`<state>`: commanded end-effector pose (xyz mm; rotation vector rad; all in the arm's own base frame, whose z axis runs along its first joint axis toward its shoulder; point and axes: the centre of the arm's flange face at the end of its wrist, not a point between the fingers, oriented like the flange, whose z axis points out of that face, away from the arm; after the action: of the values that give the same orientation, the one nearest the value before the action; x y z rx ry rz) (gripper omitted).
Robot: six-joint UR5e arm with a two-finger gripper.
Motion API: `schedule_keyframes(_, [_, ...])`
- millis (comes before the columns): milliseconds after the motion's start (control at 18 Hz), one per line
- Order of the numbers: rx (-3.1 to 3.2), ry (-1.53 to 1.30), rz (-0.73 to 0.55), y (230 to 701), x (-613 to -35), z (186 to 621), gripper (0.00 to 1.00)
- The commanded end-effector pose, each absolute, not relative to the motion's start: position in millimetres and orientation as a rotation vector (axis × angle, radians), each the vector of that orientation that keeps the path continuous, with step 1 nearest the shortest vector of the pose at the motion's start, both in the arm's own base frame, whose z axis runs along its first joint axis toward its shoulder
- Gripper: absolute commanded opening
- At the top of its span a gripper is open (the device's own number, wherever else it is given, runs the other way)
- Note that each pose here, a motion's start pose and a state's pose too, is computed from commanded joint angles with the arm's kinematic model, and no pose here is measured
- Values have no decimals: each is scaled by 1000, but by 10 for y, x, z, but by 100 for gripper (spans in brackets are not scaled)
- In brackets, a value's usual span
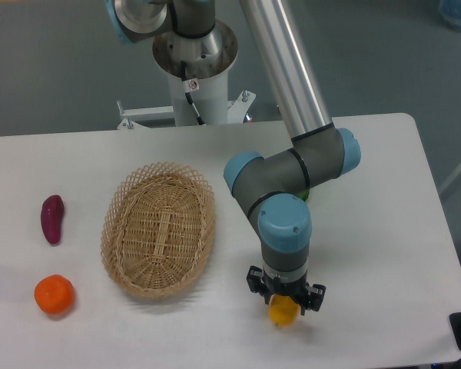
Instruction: Place the mango on the table
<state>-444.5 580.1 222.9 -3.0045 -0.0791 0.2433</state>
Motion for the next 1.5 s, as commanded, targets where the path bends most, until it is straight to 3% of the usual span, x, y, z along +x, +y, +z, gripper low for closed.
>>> schedule_keyframes(222, [-2988, -68, 250, 5801, -4448, 2330, 100])
schedule_keyframes(611, [-2886, -13, 233, 5581, -4663, 2880, 100])
schedule_keyframes(1167, [-2988, 299, 52, 4806, -4858, 3424, 100])
schedule_keyframes(1500, [-3061, 489, -55, 4305, -4993, 3523, 100])
